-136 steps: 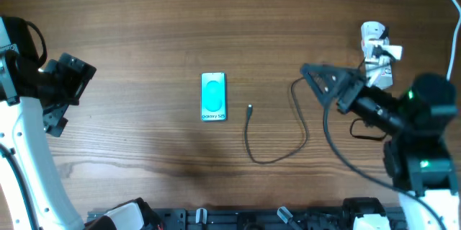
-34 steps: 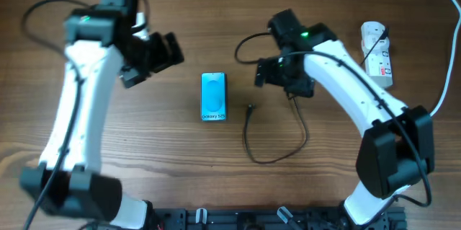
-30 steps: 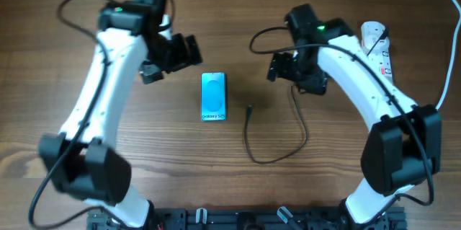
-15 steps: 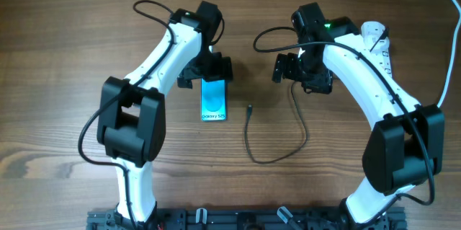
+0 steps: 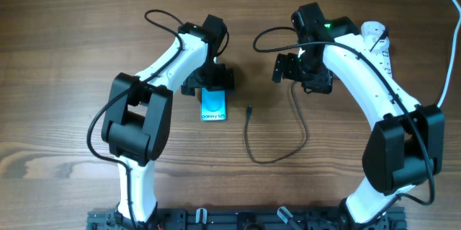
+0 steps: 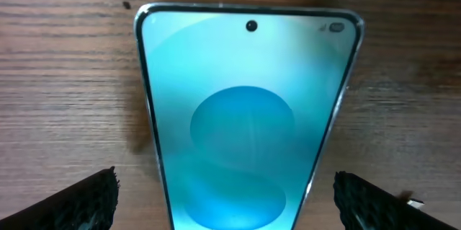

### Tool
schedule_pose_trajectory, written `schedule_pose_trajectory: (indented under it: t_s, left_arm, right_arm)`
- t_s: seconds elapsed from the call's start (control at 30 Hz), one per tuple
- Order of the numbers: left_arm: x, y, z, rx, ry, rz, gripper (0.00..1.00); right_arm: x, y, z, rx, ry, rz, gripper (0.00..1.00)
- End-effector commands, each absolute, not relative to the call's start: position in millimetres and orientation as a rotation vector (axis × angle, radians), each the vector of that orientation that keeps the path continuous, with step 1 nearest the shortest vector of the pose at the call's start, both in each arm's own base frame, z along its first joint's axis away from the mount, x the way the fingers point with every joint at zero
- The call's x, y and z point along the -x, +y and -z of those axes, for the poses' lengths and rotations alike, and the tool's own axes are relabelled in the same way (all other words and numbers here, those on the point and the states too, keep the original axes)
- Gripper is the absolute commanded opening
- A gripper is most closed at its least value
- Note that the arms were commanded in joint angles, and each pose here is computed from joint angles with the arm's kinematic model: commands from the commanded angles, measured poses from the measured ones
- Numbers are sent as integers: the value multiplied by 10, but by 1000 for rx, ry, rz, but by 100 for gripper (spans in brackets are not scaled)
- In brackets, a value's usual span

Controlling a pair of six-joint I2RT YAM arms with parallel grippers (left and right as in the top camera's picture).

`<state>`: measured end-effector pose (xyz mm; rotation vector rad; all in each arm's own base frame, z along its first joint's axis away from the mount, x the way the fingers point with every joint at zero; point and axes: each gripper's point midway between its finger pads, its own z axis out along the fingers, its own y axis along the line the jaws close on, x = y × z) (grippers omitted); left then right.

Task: Plug charger to phone and switch on socket

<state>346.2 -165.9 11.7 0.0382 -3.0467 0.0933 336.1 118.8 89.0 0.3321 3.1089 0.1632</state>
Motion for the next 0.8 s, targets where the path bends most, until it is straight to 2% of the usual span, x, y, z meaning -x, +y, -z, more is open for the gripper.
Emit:
schedule_pose_trajectory:
  t_s: [0.0,0.77]
  left_arm:
    - [-3431,-1641,-10,-34,-3041,-60,100]
    - [-3470,-1628,7,-88,-3071,-4,100]
  right_arm:
    - [-3352,1175,-806,-307,3128,-126,100]
    - [-3354,1176,-806,-307,3127,-127,100]
